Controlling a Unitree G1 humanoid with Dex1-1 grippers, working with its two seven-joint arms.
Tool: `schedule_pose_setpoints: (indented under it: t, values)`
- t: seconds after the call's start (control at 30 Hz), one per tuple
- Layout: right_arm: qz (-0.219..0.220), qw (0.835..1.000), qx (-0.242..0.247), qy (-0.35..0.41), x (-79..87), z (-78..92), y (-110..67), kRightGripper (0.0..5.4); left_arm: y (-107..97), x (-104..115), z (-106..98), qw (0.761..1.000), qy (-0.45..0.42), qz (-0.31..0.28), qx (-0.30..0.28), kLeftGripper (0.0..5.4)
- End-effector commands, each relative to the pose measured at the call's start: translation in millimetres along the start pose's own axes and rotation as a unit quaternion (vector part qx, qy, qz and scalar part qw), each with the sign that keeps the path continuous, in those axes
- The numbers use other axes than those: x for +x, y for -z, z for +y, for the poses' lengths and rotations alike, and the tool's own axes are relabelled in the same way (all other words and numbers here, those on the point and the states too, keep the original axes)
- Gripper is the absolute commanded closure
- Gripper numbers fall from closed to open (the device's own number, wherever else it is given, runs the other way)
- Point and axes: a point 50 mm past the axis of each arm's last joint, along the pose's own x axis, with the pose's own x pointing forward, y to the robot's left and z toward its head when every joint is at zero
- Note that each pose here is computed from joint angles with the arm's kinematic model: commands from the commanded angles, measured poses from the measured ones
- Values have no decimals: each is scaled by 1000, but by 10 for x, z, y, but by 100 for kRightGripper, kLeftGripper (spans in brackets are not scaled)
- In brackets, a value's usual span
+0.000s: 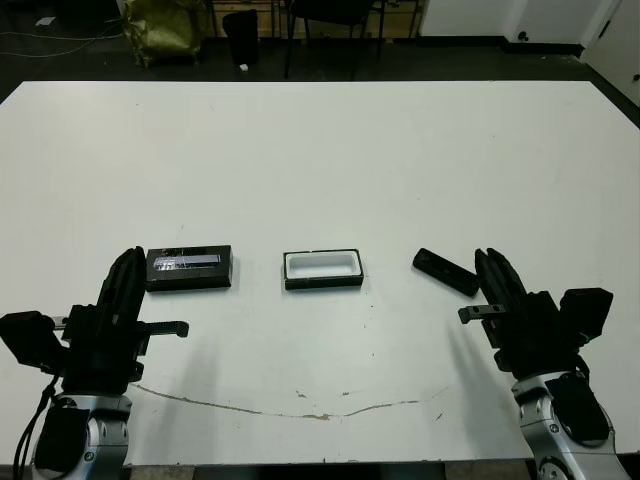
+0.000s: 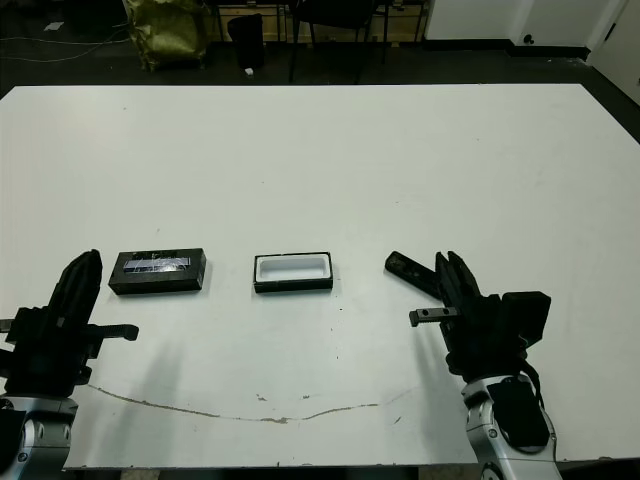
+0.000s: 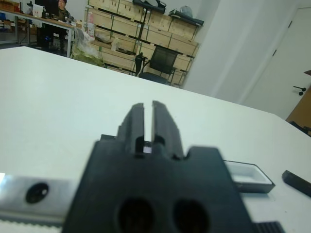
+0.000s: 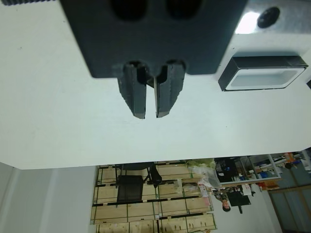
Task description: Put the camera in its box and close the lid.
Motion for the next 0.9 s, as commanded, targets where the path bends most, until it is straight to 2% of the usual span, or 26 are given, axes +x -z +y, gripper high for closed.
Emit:
schedule_pose_setpoints:
  t: [0.03, 0.17, 0.23, 0.37, 0.43, 0.5, 0.67, 0.77, 0.9]
  values:
    - [18, 1000, -4, -2, -42, -10, 48, 540, 44, -64, 13, 1000, -9, 18, 4, 535]
    - [30, 1000, 8, -3, -8, -1, 64, 540, 49, -33, 12, 1000, -9, 22, 0, 535]
    - [22, 1000, 13, -16, 25, 5, 77, 540, 54, -6, 9, 1000, -6, 24, 1, 535]
    - [34, 999, -1, -17, 41, 13, 40, 540, 62, 8, 9, 1000, -3, 22, 4, 535]
    - [16, 999, -13, -35, 58, -30, -4, 540, 65, -1, 13, 1000, -6, 23, 1, 535]
    - [-14, 998, -37, -54, 108, -134, -63, 540, 70, -11, 20, 1000, -8, 23, 1, 535]
    - [-31, 993, -54, -102, 260, -365, -312, 540, 64, -25, 16, 1000, -6, 24, 1, 535]
    - [-13, 988, -84, -129, 393, -514, -465, 531, 60, -32, 7, 1000, -3, 22, 2, 538]
    - [21, 975, -148, -163, 583, -649, -630, 462, 57, -39, 3, 1000, -4, 23, 5, 540]
